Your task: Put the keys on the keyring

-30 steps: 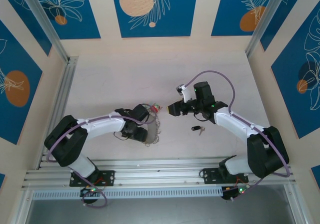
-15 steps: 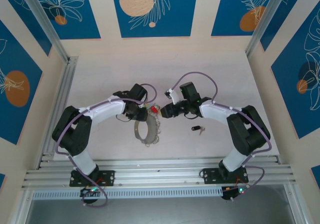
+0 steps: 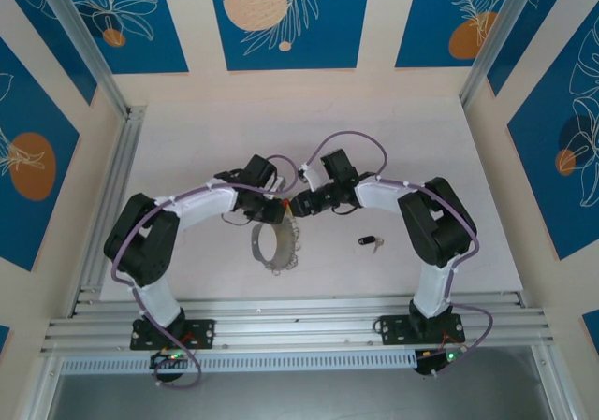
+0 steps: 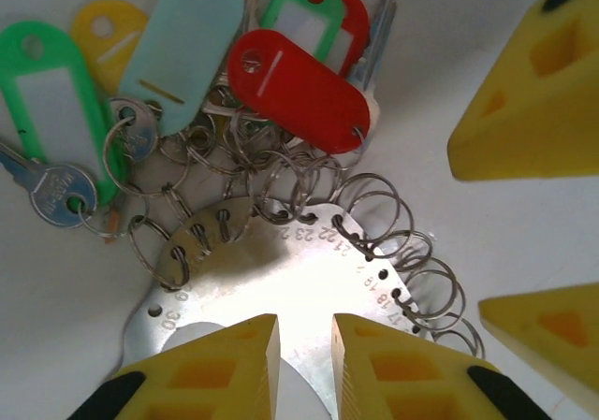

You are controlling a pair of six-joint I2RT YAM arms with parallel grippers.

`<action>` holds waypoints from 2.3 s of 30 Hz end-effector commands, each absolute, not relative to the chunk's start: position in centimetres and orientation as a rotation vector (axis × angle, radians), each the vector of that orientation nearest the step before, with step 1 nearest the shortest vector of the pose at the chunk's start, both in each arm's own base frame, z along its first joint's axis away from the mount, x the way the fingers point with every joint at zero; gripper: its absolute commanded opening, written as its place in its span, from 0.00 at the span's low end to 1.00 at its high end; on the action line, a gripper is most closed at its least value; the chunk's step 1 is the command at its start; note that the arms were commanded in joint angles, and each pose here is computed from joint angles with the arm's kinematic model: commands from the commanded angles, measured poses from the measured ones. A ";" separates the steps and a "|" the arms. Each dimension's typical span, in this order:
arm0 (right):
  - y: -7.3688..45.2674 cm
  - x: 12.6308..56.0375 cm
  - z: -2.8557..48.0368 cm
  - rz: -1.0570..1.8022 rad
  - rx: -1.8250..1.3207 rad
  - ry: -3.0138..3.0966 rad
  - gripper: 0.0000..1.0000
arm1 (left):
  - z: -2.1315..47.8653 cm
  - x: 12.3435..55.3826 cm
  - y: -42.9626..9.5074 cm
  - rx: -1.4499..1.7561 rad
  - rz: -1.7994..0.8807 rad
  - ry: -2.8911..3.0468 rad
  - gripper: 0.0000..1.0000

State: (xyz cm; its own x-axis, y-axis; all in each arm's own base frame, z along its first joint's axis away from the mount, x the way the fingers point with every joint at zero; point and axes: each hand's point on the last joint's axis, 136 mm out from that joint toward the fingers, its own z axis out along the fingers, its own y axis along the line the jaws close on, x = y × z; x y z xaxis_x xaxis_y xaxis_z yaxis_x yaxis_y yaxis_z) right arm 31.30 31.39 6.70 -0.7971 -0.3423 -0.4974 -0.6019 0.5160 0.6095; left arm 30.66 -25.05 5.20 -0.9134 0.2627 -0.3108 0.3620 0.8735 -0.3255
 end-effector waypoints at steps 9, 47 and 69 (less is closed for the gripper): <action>31.7 28.4 5.4 1.330 -0.751 2.518 0.41 | 4.7 31.1 -22.6 0.387 -0.613 2.762 0.30; 18.9 31.3 10.8 1.185 -0.201 2.303 0.79 | 4.0 31.6 -29.7 1.067 -0.116 2.635 0.24; 17.3 31.4 11.0 1.101 -0.166 2.301 0.78 | 2.8 30.7 -29.2 1.097 -0.090 2.668 0.12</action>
State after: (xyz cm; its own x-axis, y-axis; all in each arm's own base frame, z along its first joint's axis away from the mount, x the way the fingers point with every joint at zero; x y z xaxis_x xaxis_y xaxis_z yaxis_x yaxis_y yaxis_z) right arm 32.00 17.91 11.20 -0.8275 0.1297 -0.5463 -0.3542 0.6345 0.6870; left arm 31.62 -29.54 3.18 -0.6877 0.6658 -0.2895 0.6881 0.7249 0.0326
